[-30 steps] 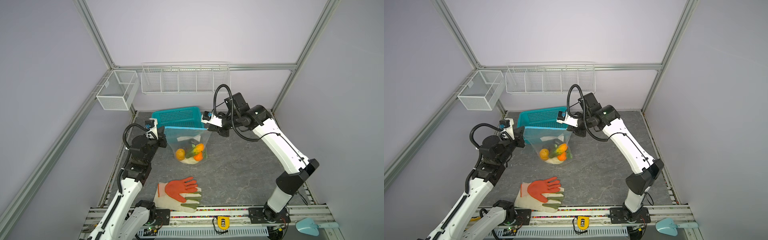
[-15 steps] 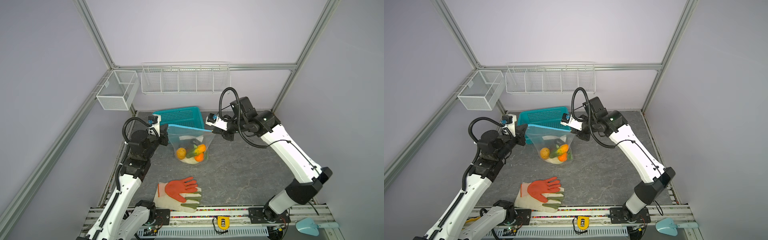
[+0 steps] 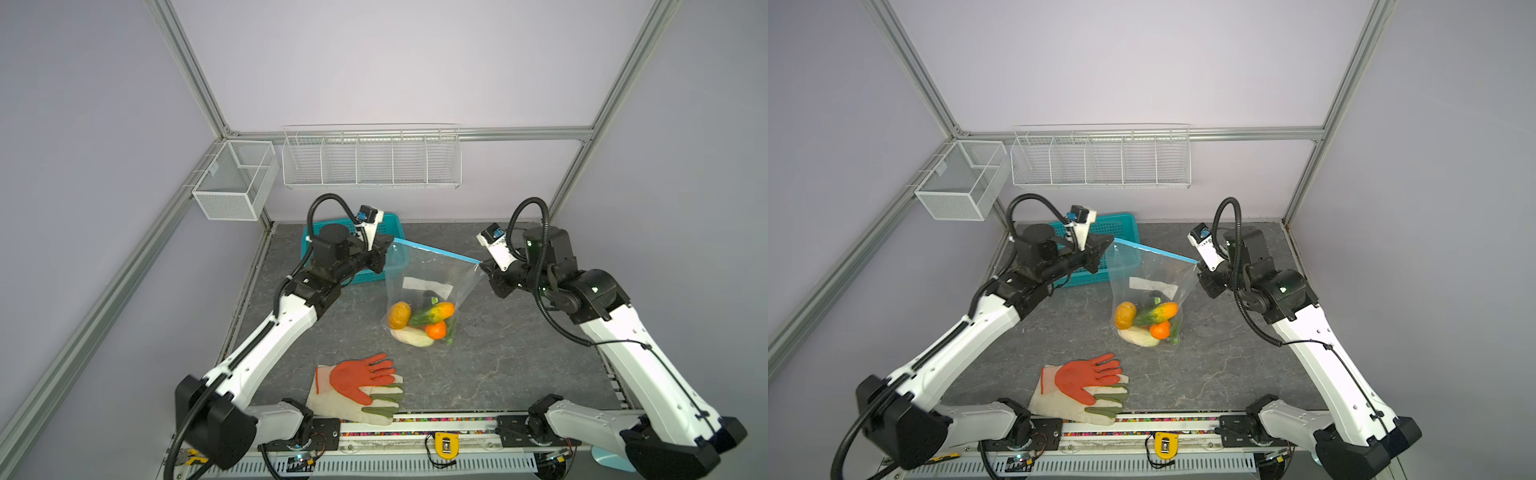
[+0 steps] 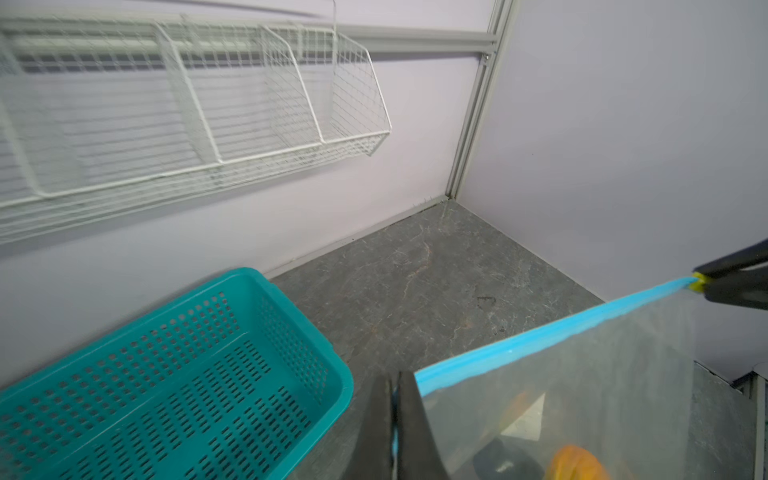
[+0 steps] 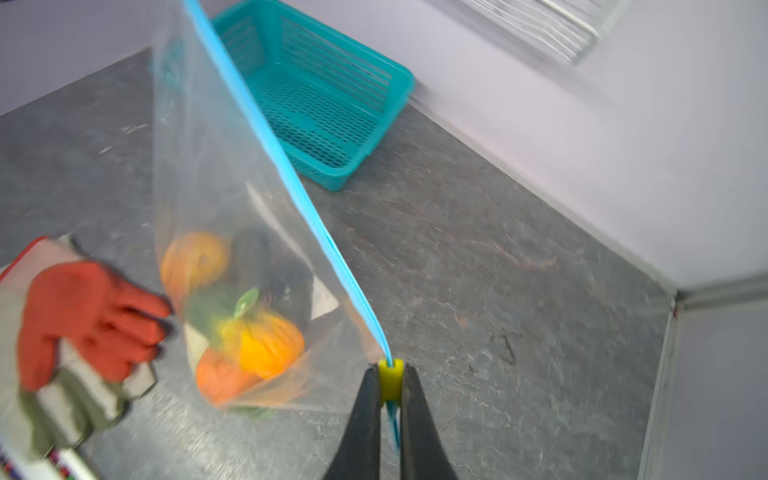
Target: Place the food in the zip-top bag and seal the zipper
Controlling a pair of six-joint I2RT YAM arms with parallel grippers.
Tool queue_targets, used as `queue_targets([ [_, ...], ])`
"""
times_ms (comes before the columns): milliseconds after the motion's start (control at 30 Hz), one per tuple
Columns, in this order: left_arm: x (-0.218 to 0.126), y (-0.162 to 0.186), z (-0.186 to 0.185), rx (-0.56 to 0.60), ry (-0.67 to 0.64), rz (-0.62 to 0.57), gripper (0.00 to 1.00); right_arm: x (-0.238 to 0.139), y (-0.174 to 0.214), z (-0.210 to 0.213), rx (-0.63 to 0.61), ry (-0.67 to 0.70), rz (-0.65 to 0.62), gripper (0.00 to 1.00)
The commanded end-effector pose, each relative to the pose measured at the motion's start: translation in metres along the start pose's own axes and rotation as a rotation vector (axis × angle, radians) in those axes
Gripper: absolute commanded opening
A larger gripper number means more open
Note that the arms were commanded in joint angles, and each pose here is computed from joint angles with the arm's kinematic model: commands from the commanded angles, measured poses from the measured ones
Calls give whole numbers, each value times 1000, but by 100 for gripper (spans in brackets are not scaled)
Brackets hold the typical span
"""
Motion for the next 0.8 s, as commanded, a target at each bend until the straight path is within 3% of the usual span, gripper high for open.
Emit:
queue_targets([
  [0, 47, -3, 19, -6, -61, 8, 0, 33, 16, -53, 209, 224, 11, 6],
  [33, 66, -2, 23, -3, -55, 25, 9, 48, 24, -70, 242, 268, 32, 6],
  [100, 95, -2, 29, -10, -40, 51, 39, 76, 43, -101, 294, 337, 79, 7],
  [133, 107, -1, 31, -3, -28, 57, 53, 92, 53, -116, 308, 382, 107, 14],
  [200, 115, -1, 35, 3, -40, 36, 74, 120, 71, -143, 354, 402, 129, 42],
  [267, 107, -2, 37, 46, -91, -9, 97, 141, 79, -168, 408, 406, 123, 57],
  [400, 70, 3, 42, 52, -232, -97, 99, 160, 66, -186, 401, 419, 32, 83],
  [433, 58, 6, 41, 44, -254, -85, 99, 157, 61, -186, 408, 404, 0, 98],
  [467, 43, 9, 40, 35, -280, -64, 99, 149, 55, -182, 408, 404, -24, 89],
  [600, -37, 41, 43, -36, -494, 19, 99, 114, 67, -151, 494, 511, -90, 89],
  [667, -86, 64, 57, -123, -628, -21, 99, 106, 89, -130, 531, 554, -102, 89],
  [767, -143, 102, 89, -234, -812, -63, 100, 116, 130, -97, 434, 527, -112, 89],
])
Point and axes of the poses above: each gripper's point midway between its finger pads, its own x axis out along the fingers, its own z axis along the line the jaws close on, y = z × x, the point moved 9 cm from there along -x, back along the fingers, and after that the axes turned 5 degrees about -x, right-handed, at the moved point
